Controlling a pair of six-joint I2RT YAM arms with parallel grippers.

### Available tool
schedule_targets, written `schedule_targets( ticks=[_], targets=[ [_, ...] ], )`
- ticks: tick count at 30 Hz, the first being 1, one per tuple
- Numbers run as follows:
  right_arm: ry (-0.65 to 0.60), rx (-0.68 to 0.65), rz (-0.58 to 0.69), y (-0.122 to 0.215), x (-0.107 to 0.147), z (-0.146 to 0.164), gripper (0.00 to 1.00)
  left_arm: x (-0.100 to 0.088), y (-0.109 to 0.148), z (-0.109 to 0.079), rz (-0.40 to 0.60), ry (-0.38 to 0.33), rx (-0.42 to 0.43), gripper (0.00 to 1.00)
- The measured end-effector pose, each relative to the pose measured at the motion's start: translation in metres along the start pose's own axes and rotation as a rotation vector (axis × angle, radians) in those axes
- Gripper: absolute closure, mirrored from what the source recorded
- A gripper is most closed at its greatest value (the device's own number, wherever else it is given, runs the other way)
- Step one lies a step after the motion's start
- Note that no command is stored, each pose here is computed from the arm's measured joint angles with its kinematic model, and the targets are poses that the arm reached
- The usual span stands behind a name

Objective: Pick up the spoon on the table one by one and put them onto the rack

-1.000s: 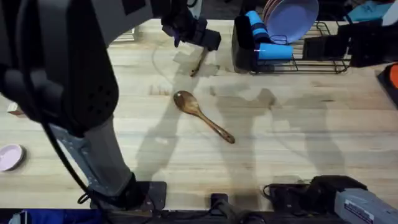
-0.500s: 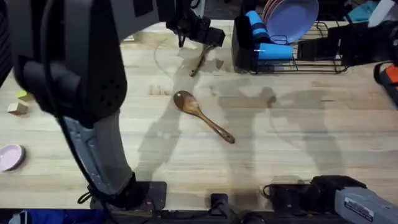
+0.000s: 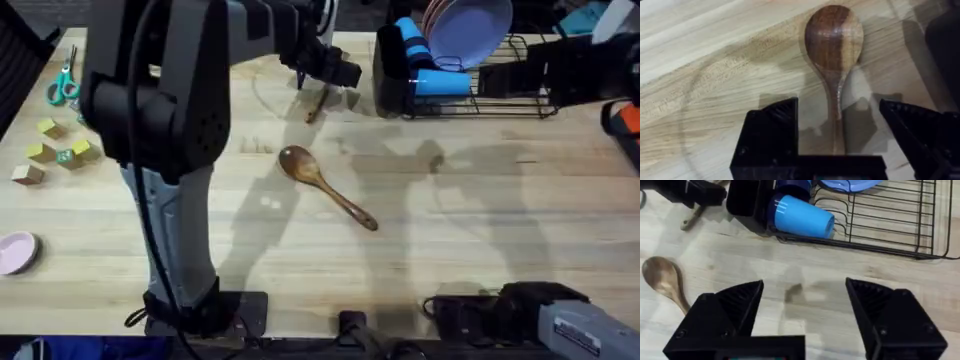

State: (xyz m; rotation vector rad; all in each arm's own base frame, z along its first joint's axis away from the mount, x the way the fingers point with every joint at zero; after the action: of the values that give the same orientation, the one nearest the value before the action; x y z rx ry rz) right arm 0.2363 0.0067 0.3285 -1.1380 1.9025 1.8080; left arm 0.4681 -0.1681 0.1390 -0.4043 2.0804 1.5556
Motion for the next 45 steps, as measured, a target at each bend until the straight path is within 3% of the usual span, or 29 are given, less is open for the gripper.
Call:
schedule_targets(
  ticks=[9,15,19,25,26,29,45],
  targets=[
    [0.000,0.000,-0.001,0.000,0.000,0.000,0.005,0.009,-0.017,-0.004,0.027,-0.018,-0.058,0.029],
    [0.000,0.000,0.000,0.000,0.000,0.000,0.005,0.010,-0.018,-0.010,0.039,-0.023,-0.054,0.298],
    [0.000,0.000,-0.001,0.000,0.000,0.000,0.005,0.011,-0.018,-0.013,0.046,-0.026,-0.049,0.538],
    [0.000,0.000,0.000,0.000,0.000,0.000,0.005,0.012,-0.017,-0.013,0.056,-0.027,-0.050,0.730],
    [0.000,0.000,-0.001,0.000,0.000,0.000,0.005,0.012,-0.016,-0.013,0.061,-0.027,-0.052,0.837],
    [0.000,0.000,0.000,0.000,0.000,0.000,0.005,0.011,-0.016,-0.014,0.059,-0.028,-0.050,0.939],
    [0.000,0.000,0.000,0.000,0.000,0.000,0.005,0.006,-0.012,-0.008,0.060,-0.018,-0.073,0.960]
  ],
)
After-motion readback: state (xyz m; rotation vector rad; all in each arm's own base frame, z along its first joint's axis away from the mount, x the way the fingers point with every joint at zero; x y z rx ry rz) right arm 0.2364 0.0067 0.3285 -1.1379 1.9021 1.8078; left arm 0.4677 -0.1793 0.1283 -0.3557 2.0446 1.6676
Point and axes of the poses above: each hand's point on the last joint's axis, 136 mm out from that joint toward the fingers, its own y axis back along the fingers, its own z axis along the line the jaws close on, x = y × z, the point moved 10 cm from there along y, back along the fingers, and after that the axes turned 14 degrees about y, right-handed, at the moved point
